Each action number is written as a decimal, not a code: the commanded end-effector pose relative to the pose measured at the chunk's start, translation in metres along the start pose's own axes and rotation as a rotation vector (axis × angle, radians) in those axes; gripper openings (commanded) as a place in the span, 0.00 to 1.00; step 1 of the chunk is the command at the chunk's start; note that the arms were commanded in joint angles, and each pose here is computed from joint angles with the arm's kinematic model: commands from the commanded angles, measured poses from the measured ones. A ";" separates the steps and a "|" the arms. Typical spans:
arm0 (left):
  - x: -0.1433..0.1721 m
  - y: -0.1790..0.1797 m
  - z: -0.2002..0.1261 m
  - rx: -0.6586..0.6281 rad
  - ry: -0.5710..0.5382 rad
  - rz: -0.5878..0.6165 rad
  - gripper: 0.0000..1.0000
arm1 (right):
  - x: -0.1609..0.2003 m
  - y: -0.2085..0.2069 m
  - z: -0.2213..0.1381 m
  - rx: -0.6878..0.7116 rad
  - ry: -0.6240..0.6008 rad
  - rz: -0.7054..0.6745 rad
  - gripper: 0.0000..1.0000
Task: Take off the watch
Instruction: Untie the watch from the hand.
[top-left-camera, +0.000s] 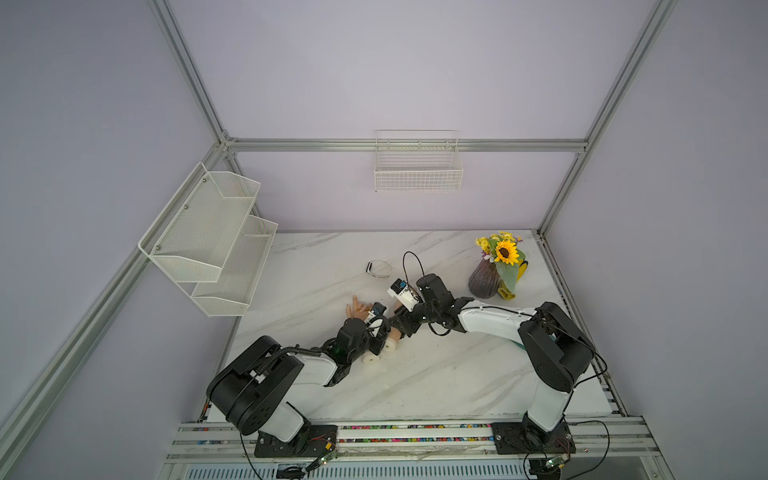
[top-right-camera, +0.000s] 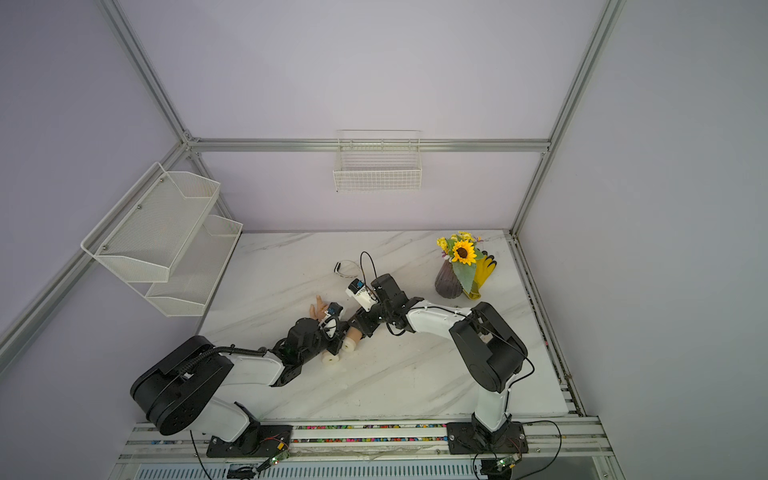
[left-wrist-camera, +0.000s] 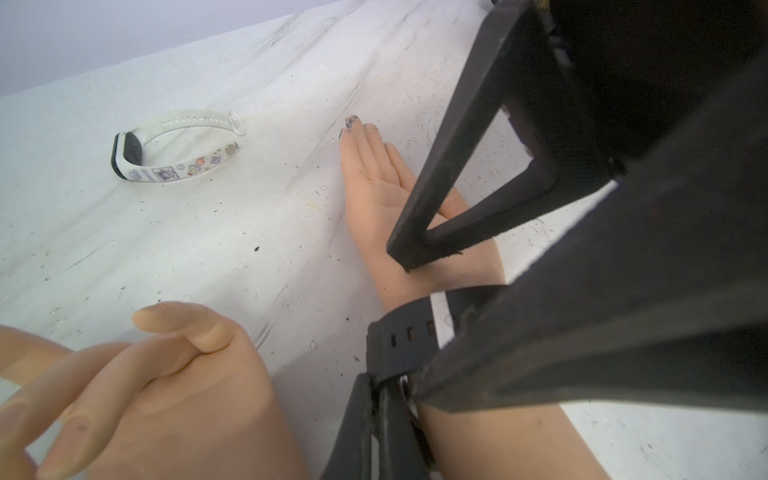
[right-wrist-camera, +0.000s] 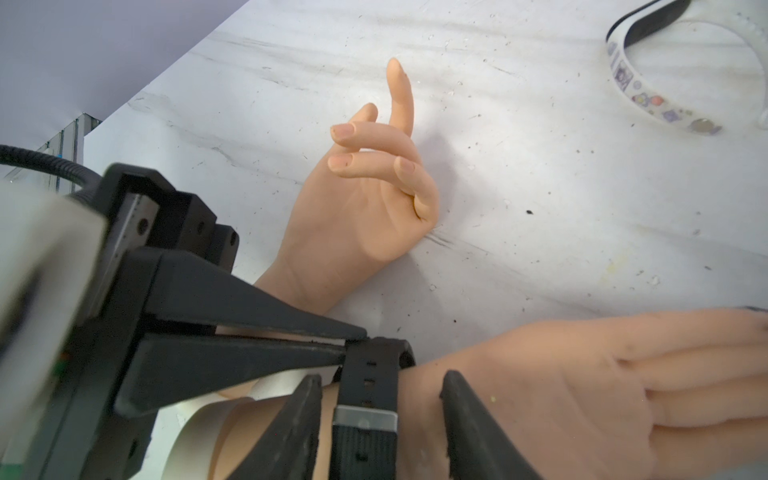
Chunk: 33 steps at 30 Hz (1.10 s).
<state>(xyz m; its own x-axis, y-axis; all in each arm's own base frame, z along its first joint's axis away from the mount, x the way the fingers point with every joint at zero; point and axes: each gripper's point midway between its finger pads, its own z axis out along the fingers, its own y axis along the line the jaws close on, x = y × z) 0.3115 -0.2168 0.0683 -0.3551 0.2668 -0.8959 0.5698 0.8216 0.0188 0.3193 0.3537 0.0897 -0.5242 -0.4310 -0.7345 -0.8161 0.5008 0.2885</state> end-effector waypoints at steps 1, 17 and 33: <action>-0.036 0.008 -0.004 -0.045 -0.124 -0.002 0.00 | 0.025 0.004 0.003 -0.002 0.096 0.052 0.49; -0.033 0.021 -0.005 -0.120 -0.112 -0.015 0.00 | 0.045 -0.010 -0.002 0.170 0.165 0.079 0.29; -0.026 0.043 -0.006 -0.228 -0.085 -0.082 0.00 | 0.029 -0.006 -0.035 0.208 0.001 0.239 0.14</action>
<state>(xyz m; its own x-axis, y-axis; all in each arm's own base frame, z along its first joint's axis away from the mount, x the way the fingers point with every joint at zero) 0.3097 -0.2222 0.0726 -0.3454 0.2565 -0.9027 0.5595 0.8285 0.0213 0.3061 0.3359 0.0949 -0.6183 -0.3333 -0.7117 -0.6932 0.6580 0.2941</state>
